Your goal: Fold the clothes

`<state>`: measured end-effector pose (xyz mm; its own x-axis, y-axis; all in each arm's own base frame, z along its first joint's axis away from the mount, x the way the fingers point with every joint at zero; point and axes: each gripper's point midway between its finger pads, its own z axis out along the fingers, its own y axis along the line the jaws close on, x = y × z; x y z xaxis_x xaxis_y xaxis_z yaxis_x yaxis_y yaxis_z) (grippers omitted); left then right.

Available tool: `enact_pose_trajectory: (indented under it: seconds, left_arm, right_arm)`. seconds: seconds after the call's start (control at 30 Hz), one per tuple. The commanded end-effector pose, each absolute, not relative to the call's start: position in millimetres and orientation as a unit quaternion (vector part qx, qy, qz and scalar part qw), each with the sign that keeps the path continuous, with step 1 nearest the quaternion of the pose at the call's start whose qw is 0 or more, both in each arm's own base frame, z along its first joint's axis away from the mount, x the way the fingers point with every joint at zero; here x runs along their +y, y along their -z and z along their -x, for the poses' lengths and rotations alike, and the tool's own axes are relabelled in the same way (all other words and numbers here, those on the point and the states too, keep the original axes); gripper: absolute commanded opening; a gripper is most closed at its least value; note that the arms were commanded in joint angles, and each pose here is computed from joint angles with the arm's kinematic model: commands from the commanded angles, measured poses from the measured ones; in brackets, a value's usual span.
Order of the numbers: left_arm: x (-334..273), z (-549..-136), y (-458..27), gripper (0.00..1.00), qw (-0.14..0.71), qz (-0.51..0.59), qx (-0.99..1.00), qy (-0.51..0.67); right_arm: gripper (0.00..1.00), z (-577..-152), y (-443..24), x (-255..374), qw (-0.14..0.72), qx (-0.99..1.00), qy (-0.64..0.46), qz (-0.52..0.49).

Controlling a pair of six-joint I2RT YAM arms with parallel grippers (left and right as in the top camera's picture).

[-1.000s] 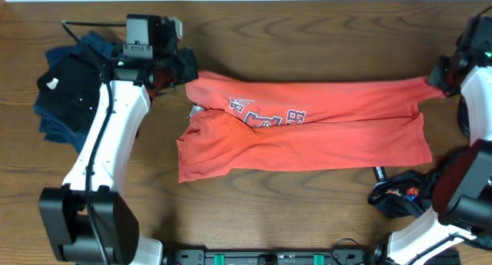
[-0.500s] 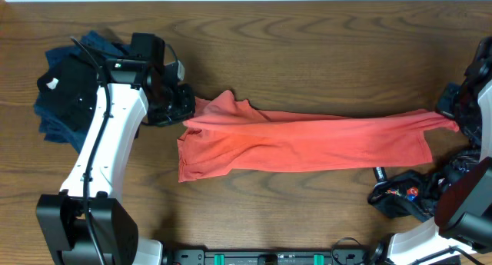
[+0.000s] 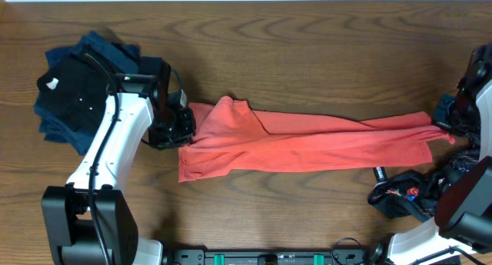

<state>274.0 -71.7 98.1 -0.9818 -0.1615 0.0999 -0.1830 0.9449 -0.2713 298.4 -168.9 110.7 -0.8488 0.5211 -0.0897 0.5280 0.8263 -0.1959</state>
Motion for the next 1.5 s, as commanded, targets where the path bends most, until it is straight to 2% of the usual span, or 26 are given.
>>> enact_pose_trajectory:
  seconds: [0.0,0.13,0.23,0.27,0.47,0.67,0.93,1.47]
  left_arm:
    - [-65.6,-268.0,-96.2,0.06,0.04,-0.085,-0.987,-0.127]
    - [-65.0,-260.4,-92.4,0.08,0.055,-0.087,-0.987,-0.125]
    - [-61.2,-251.8,-91.9,0.34,0.071,-0.089,-0.987,-0.113]
    - [-59.7,-250.0,-91.8,0.38,0.074,-0.09,-0.987,-0.108]
    - [-58.0,-255.8,-94.0,0.41,0.062,-0.088,-0.989,-0.104]
    - [-84.3,-291.6,-107.9,0.43,-0.006,-0.075,-0.98,-0.185]
    - [-113.9,-333.7,-106.6,0.57,-0.099,-0.02,-0.973,-0.208]
    - [-138.5,-345.0,-48.8,0.59,-0.06,-0.005,-0.979,-0.193]
  right_arm:
    - [0.02,-289.2,-106.3,-168.4,0.006,0.953,0.106,-0.285]
    - [0.13,-282.7,-97.1,-165.5,-0.007,0.953,0.104,-0.284]
    - [0.2,-282.0,-94.9,-165.2,-0.008,0.953,0.104,-0.284]
    - [0.24,-282.5,-95.0,-165.5,-0.006,0.953,0.104,-0.284]
    - [0.29,-285.1,-94.4,-164.1,-0.002,0.953,0.098,-0.288]
    - [0.36,-292.9,-92.6,-154.8,0.009,0.955,0.065,-0.288]
    - [0.43,-295.2,-90.8,-150.0,0.012,0.959,0.051,-0.28]
    - [0.45,-291.2,-76.1,-148.1,0.008,0.96,0.05,-0.277]
